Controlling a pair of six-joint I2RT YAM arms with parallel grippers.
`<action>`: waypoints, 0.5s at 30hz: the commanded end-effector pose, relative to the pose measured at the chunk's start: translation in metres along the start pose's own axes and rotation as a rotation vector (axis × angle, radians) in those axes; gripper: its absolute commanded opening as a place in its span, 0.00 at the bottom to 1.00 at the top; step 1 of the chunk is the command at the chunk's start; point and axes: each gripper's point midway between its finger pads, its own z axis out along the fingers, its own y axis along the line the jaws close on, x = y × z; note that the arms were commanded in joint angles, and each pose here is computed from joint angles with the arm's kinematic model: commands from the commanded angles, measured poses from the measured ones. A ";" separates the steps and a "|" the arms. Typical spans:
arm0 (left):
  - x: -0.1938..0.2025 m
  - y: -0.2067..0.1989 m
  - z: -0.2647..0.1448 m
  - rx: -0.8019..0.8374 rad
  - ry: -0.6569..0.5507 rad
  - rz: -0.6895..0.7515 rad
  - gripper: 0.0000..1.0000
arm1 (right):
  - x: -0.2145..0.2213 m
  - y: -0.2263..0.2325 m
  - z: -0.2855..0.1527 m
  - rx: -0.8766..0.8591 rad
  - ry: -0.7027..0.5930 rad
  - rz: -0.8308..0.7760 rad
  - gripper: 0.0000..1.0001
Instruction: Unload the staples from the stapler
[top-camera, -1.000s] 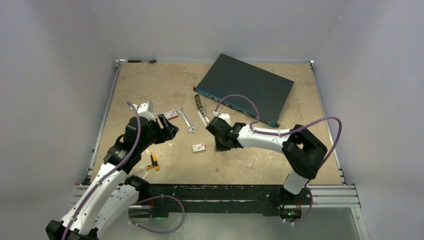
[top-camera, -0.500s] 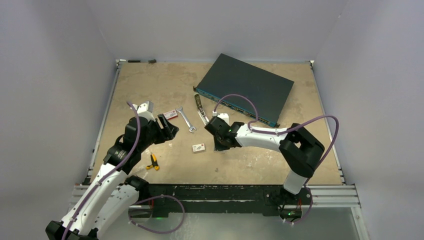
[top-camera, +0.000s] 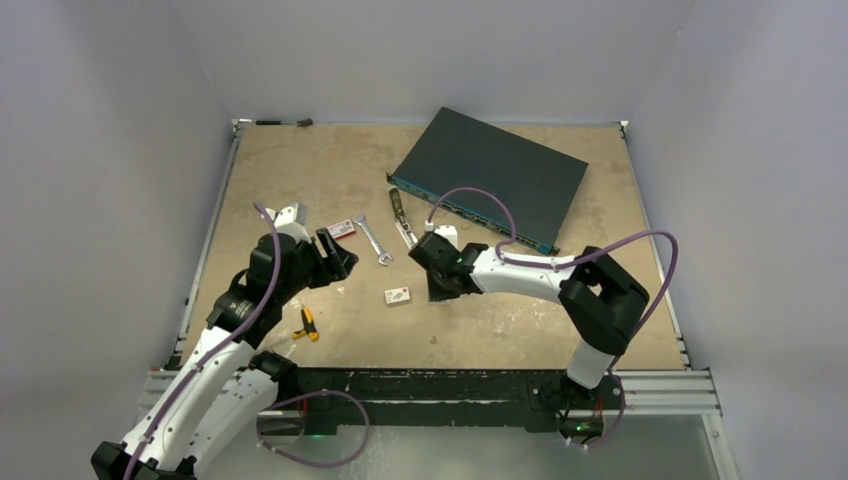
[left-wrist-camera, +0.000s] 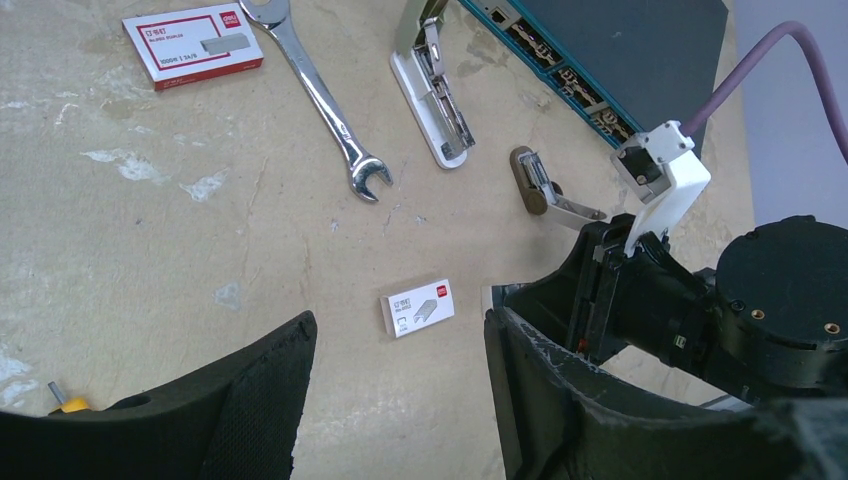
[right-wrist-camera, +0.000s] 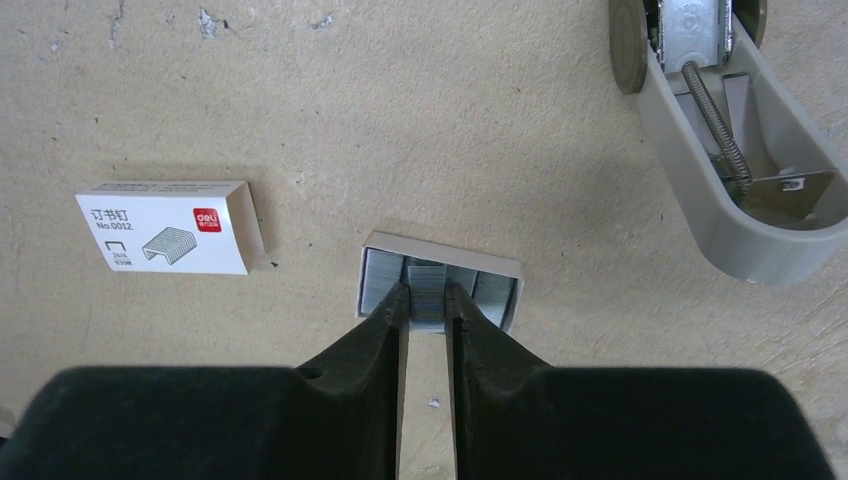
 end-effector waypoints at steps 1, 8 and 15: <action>-0.006 -0.005 -0.001 0.026 -0.025 0.013 0.61 | -0.015 0.010 -0.010 -0.029 -0.028 0.034 0.22; -0.006 -0.005 0.000 0.027 -0.024 0.013 0.61 | -0.017 0.012 -0.014 -0.041 -0.033 0.036 0.32; -0.006 -0.005 0.001 0.026 -0.021 0.014 0.61 | -0.016 0.013 -0.014 -0.044 -0.028 0.035 0.38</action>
